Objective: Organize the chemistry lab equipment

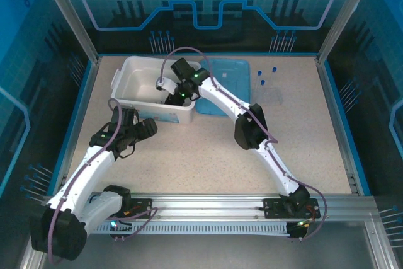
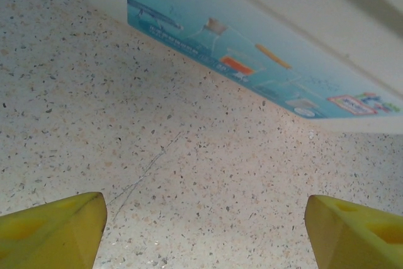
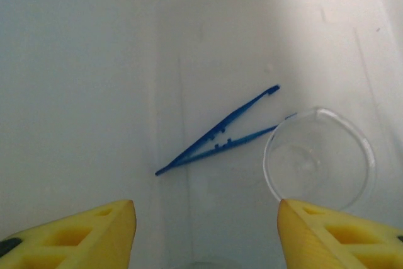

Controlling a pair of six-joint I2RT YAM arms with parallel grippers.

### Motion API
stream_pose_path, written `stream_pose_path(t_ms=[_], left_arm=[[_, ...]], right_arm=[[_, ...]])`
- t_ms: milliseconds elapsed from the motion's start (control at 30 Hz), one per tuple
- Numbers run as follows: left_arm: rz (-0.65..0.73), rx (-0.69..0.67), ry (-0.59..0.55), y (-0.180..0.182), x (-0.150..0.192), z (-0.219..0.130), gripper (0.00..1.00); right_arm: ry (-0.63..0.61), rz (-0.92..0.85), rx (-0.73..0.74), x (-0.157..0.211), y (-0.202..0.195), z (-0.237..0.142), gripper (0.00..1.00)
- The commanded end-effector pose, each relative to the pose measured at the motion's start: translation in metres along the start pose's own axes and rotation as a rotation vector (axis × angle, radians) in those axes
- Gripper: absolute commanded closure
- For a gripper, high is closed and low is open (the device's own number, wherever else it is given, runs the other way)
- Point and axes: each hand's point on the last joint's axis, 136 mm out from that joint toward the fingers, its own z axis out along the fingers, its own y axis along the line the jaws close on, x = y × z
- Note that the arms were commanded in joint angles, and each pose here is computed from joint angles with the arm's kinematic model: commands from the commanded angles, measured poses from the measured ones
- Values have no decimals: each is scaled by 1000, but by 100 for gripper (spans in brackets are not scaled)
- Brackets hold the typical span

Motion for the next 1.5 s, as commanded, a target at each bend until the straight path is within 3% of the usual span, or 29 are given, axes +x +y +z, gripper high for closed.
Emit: stream_pose_path(t_ms=[0, 433, 633, 800, 1000, 1100, 1300, 1467], left_arm=[[-22, 15, 4, -1, 0, 4, 17], [-26, 40, -3, -4, 1, -8, 17], [-29, 52, 6, -6, 2, -8, 17], [-29, 70, -13, -11, -1, -21, 17], [-5, 83, -41, -14, -4, -38, 17], [21, 85, -57, -18, -6, -46, 17], [82, 93, -107, -32, -16, -65, 17], [122, 108, -164, -45, -31, -80, 17]], right_arm=[[1, -40, -89, -10, 40, -23, 38], [33, -47, -120, 9, 69, -29, 38], [-10, -45, -60, -10, 57, -41, 34], [-108, -18, 6, -43, 43, -59, 29], [-285, 43, 130, -96, 31, -114, 27], [-378, 169, 262, -108, 15, -146, 25], [-641, 515, 387, -94, -7, -230, 25], [-801, 746, 434, -49, -14, -277, 26]])
